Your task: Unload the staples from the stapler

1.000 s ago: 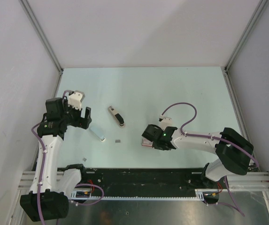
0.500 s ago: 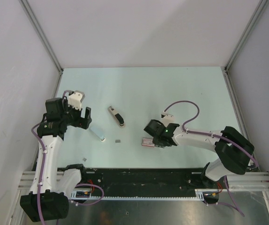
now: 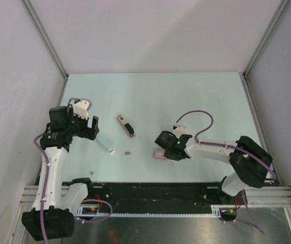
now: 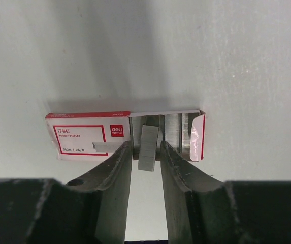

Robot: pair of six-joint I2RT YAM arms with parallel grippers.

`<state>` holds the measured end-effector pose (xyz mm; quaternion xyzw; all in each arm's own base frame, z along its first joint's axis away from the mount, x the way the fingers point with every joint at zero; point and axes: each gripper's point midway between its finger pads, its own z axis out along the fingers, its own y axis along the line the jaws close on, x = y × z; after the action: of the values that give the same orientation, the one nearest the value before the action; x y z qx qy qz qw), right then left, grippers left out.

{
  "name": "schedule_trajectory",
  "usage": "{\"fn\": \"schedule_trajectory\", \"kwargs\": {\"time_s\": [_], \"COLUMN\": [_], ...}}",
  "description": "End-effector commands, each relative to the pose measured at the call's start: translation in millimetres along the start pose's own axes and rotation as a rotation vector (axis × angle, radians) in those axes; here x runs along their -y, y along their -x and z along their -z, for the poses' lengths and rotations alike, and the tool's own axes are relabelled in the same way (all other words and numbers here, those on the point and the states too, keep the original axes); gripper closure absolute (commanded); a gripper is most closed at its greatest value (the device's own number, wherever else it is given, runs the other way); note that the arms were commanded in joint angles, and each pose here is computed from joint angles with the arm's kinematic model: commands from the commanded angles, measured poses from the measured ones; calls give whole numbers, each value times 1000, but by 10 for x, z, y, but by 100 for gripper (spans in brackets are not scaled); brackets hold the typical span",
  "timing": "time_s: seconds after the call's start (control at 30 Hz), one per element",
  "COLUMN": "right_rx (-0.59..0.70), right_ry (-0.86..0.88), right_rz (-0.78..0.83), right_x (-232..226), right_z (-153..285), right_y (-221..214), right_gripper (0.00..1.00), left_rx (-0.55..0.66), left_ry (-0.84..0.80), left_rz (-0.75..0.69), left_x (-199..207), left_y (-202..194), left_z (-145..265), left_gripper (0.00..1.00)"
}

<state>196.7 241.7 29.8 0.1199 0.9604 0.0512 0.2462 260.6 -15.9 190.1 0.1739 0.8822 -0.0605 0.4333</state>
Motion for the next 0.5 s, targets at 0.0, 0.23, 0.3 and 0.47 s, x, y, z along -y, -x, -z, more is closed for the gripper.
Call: {"fn": "schedule_trajectory", "kwargs": {"time_s": [0.0, 0.23, 0.3, 0.47], "right_rx": [2, 3, 1, 2], "right_ry": [-5, -2, -6, -18], "right_rz": [-3, -3, -3, 8], "right_x": [-2, -17, -10, 14], "right_z": [11, -14, -27, -50], "right_y": [-10, -5, -9, -15], "right_gripper": [67, 79, 82, 88], "left_rx": [18, 23, 22, 22], "left_ry": [-26, -18, -18, -17], "left_rz": [-12, -16, -16, -14], "left_x": [45, 35, 35, 34], "left_y": [-4, 7, 5, 1], "left_z": [16, 26, 27, 27], "left_gripper": [5, 5, 5, 5]}}
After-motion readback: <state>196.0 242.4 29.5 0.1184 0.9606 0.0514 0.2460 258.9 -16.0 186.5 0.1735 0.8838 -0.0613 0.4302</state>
